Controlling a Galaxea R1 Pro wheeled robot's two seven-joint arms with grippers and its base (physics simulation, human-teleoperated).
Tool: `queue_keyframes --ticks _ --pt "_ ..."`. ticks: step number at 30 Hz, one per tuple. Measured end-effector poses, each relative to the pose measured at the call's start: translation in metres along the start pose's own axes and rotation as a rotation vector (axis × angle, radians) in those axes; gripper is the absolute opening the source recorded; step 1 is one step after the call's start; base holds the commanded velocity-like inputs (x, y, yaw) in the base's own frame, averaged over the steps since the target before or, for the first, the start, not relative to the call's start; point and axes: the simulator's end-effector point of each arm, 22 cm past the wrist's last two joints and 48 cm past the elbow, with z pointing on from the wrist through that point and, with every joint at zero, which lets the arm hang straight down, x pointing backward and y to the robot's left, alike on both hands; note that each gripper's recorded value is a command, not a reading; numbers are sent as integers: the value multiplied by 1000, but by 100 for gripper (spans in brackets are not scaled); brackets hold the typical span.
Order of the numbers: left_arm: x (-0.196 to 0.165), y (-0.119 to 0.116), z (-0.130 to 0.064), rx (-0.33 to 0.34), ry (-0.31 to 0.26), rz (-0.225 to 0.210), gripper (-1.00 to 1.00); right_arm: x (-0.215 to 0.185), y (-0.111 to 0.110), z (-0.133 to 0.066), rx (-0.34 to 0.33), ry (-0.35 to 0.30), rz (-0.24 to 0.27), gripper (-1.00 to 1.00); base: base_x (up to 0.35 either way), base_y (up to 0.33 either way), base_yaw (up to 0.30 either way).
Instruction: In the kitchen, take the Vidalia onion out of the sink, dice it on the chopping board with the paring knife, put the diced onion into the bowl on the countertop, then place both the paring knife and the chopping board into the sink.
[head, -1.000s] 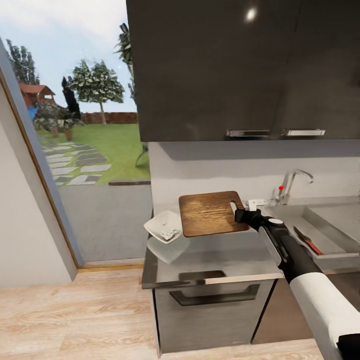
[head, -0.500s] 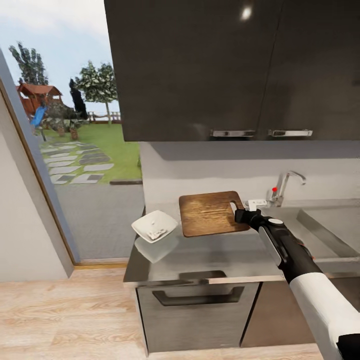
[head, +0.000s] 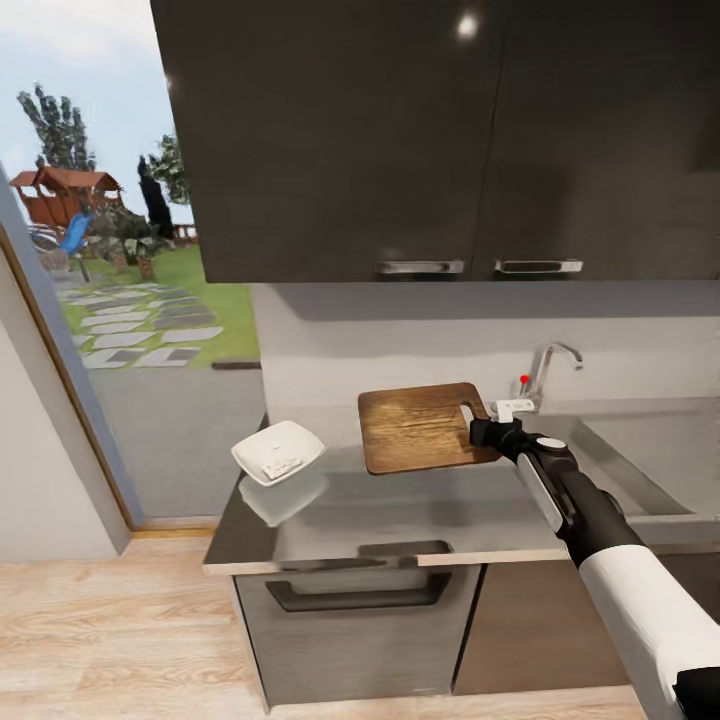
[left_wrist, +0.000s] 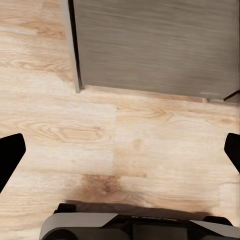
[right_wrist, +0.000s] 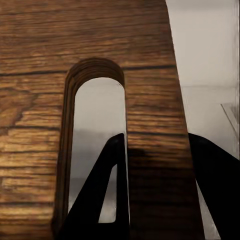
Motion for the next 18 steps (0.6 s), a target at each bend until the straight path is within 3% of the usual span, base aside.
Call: queue_keyframes --ticks 13,18 --pt "0 0 0 0 0 0 100 2 -4 1 26 4 -1 -100 0 -239 0" --pt "0 0 0 0 0 0 100 3 -37 -2 185 8 -2 -100 0 -229 0"
